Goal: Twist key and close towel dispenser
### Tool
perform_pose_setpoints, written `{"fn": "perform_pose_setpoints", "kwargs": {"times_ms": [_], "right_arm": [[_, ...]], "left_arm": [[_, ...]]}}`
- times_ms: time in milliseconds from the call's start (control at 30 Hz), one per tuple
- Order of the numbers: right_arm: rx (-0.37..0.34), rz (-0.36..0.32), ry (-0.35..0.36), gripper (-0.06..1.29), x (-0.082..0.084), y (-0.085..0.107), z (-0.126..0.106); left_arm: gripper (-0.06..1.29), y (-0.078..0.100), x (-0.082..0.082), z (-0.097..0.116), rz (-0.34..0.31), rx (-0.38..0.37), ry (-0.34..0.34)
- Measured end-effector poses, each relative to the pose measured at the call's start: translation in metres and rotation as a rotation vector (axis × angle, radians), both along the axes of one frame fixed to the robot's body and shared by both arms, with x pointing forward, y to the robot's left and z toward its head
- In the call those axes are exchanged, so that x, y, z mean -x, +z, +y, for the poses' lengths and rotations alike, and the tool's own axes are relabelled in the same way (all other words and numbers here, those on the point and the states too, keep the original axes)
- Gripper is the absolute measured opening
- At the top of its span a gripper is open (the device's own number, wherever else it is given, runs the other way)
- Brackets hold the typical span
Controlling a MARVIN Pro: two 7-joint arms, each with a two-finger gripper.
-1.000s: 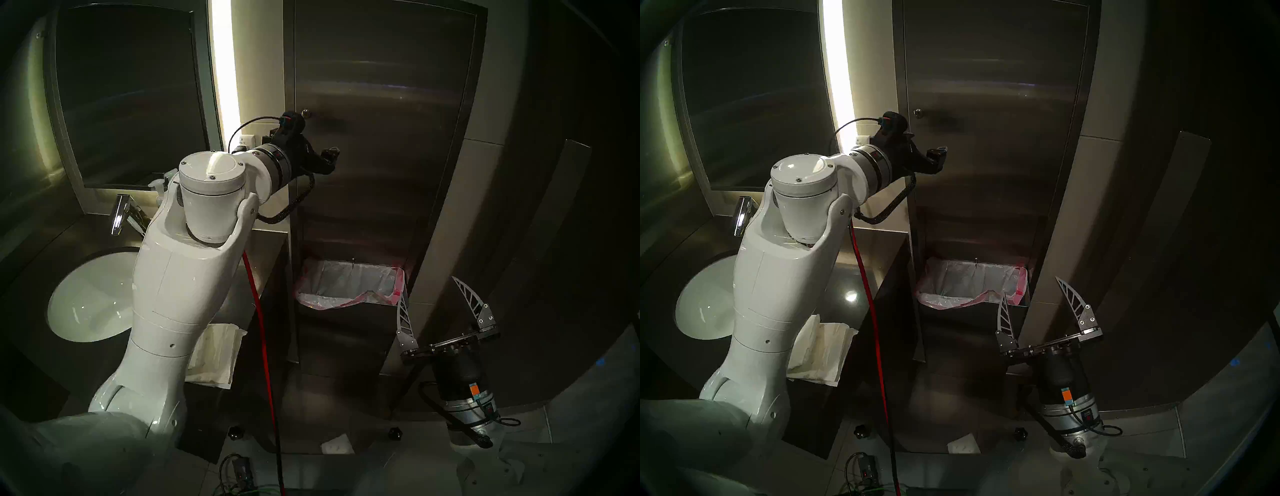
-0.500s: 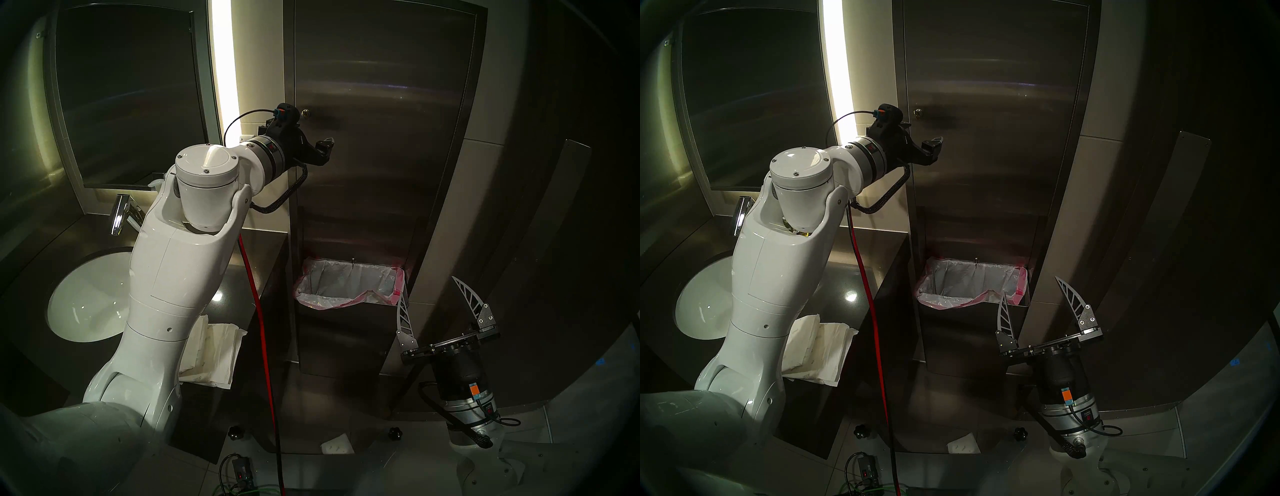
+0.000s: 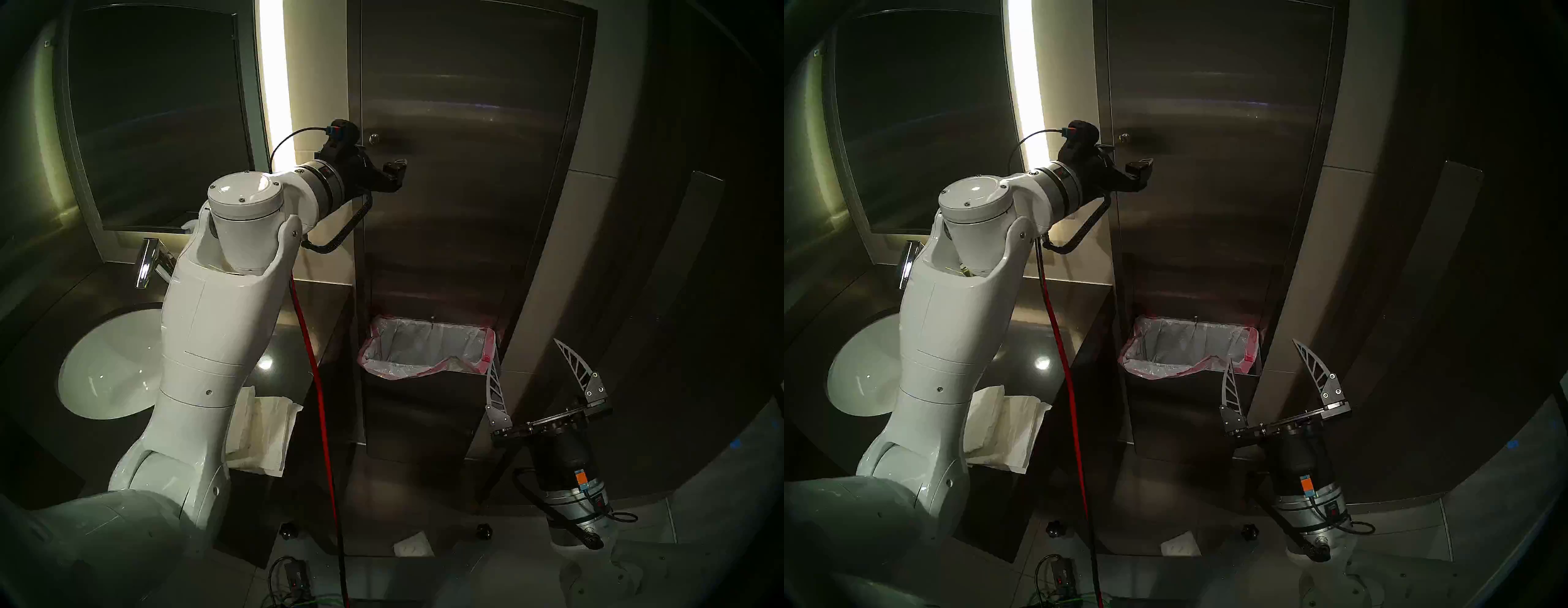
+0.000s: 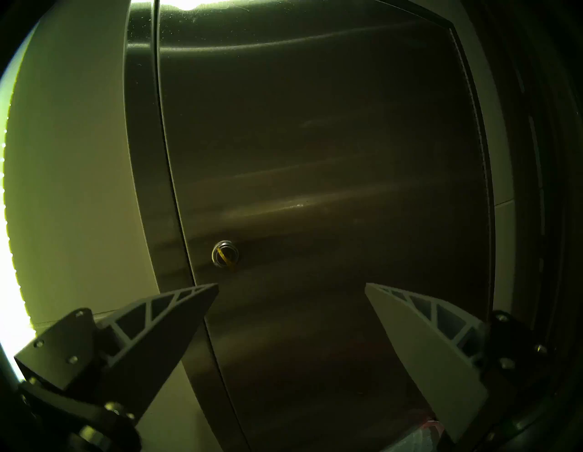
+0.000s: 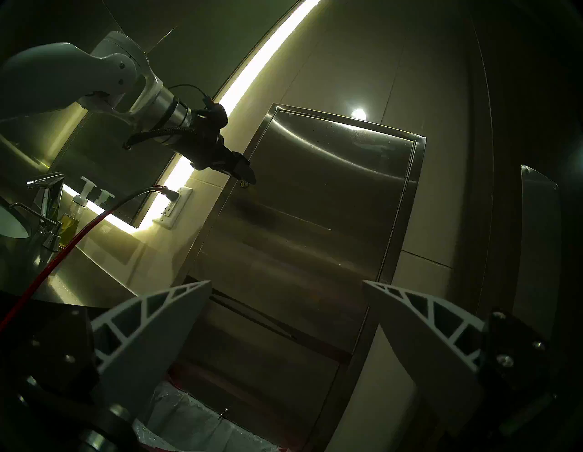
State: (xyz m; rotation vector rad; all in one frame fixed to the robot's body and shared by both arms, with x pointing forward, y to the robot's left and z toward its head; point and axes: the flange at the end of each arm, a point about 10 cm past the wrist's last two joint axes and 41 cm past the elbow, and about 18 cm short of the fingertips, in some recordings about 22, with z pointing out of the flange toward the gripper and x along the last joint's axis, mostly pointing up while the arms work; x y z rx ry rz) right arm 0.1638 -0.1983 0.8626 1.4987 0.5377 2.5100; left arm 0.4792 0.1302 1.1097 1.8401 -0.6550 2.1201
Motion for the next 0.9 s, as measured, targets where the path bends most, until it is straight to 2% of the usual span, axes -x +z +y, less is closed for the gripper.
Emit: {"fn": "perform_pose_setpoints", "kwargs": {"times_ms": [433,900], "right_arm": [[0.0,0.0,0.0,1.25,0.0,0.0,0.0],[0.0,0.0,0.0,1.25,0.0,0.0,0.0]], "left_arm": [[1.26,0.0026,-0.0084,-0.0037,0.0,0.019,-0.019],[1.26,0.0077,-0.0079,-0.0075,-0.015,0.031,-0.034]]}}
